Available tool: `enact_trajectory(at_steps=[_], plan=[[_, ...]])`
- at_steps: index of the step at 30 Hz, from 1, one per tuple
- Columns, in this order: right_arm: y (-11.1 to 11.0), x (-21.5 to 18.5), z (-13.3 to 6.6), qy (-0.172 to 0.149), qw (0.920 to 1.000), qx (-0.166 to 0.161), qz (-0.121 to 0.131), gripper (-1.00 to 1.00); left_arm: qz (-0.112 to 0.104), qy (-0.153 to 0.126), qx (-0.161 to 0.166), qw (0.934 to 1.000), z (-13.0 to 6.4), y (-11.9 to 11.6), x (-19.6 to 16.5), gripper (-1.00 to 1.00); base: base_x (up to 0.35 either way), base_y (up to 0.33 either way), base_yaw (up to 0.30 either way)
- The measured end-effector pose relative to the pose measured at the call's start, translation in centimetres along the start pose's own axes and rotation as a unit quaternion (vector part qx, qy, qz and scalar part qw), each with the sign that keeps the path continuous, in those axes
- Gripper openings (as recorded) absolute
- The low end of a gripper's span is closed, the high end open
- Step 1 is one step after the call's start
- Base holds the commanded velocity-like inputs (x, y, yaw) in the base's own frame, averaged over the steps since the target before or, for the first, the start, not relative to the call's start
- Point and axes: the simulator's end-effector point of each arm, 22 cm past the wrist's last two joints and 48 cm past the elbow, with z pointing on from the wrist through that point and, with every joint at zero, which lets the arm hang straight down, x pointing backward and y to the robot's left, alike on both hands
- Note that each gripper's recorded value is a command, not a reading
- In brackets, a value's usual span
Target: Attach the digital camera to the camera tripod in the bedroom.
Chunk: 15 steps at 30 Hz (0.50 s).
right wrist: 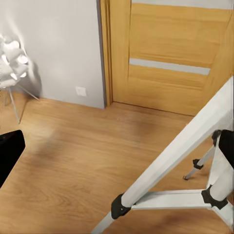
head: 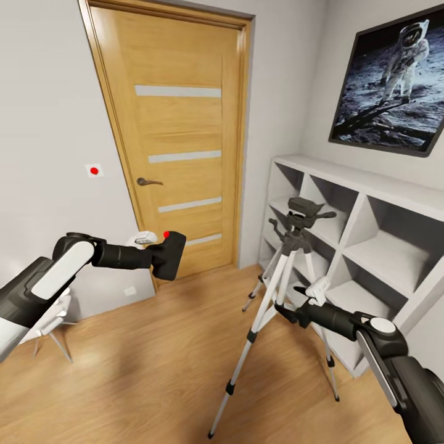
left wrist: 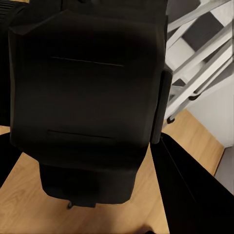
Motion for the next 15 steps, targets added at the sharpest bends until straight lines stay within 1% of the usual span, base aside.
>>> enact_trajectory(at_steps=[5, 7, 10, 15], plan=[[0.7, 0.2, -0.4, 0.0, 1.0, -0.003, -0.001, 1.0, 0.0, -0.002, 0.001, 1.0, -0.1, -0.1, -0.3, -1.0, 0.018, -0.09, 0.015], [0.9, 0.3, -0.5, 0.001, 1.0, -0.004, -0.001, 1.0, 0.0, -0.003, 0.001, 1.0, -0.1, -0.1, -0.3, -1.0, 0.008, -0.17, 0.007], [1.1, 0.5, -0.6, 0.002, 1.0, -0.005, 0.0, 1.0, 0.0, -0.004, 0.001, 1.0, -0.2, -0.1, -0.4, -1.0, 0.005, -0.24, 0.004], [1.5, 0.7, -0.7, 0.003, 1.0, -0.007, -0.001, 1.0, 0.0, -0.005, 0.001, 1.0, -0.2, -0.1, -0.6, -1.0, 0.002, -0.296, 0.002]])
